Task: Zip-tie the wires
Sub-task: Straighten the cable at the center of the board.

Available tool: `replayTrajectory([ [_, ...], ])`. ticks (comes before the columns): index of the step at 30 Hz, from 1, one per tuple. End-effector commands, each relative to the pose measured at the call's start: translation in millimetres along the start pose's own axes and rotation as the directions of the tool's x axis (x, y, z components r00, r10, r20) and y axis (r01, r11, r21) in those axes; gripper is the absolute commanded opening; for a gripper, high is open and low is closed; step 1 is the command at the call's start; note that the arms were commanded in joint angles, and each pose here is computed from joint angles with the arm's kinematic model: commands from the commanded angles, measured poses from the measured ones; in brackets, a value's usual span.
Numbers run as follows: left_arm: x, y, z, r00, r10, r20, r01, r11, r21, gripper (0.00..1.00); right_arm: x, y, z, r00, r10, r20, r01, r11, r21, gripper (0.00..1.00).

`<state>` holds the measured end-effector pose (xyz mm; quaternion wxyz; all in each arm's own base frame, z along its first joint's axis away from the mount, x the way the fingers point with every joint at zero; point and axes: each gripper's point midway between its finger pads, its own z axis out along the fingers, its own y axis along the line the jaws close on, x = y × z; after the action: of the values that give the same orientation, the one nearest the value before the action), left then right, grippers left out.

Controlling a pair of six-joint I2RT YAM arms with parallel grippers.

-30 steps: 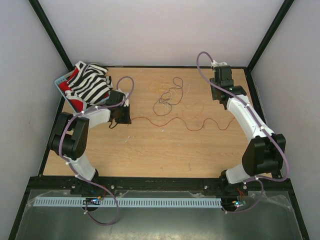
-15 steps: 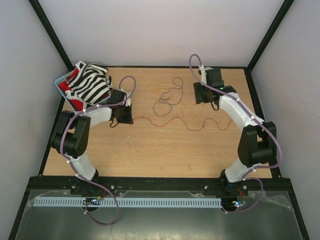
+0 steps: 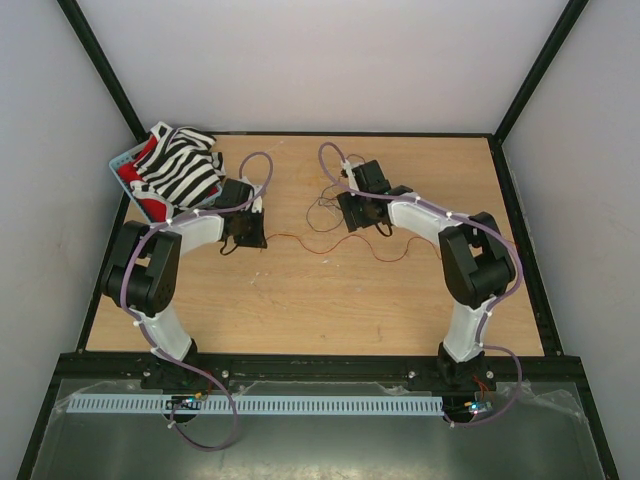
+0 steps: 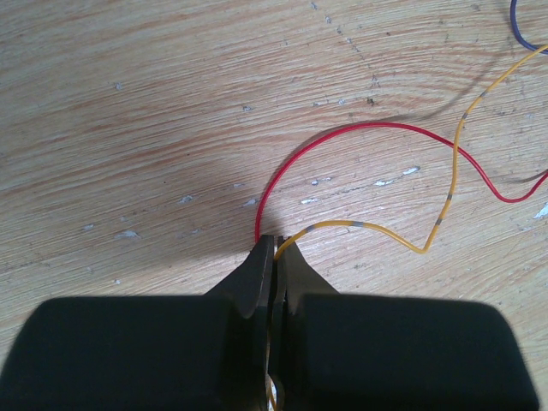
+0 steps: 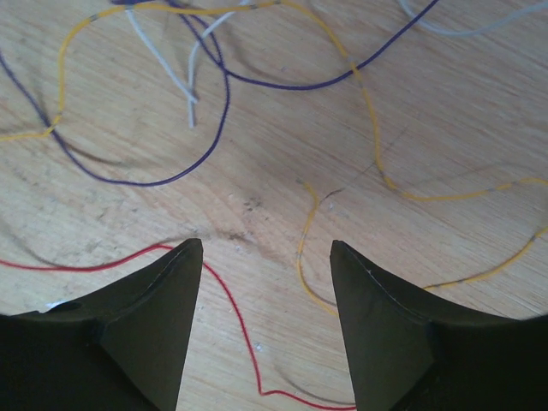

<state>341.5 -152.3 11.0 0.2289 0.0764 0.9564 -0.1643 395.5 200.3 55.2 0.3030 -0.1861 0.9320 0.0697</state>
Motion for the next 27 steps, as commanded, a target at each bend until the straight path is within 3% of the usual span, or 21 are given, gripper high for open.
replayTrajectory([
  [1,55.6,9.4,6.6,0.983,-0.013,-0.183,0.008,1.000,-0.031,0.00,-12.7,-14.2,7.5,0.999,0.006,0.050,-0.010,0.996,0.087,0.71],
  [11,58.0,10.0,6.8,0.982,-0.015,-0.187,0.009,0.999,-0.032,0.00,-1.8,-13.9,27.1,0.998,0.021,0.052,-0.026,0.996,0.087,0.64],
  [20,58.0,15.2,3.9,0.982,-0.027,-0.185,0.020,0.999,-0.043,0.00,5.2,-18.7,35.0,0.998,0.043,0.052,-0.048,0.992,0.115,0.49],
  [27,58.2,15.1,3.1,0.982,-0.029,-0.185,0.022,0.999,-0.042,0.00,14.2,-20.9,44.3,0.998,0.043,0.036,-0.047,0.991,0.125,0.47],
])
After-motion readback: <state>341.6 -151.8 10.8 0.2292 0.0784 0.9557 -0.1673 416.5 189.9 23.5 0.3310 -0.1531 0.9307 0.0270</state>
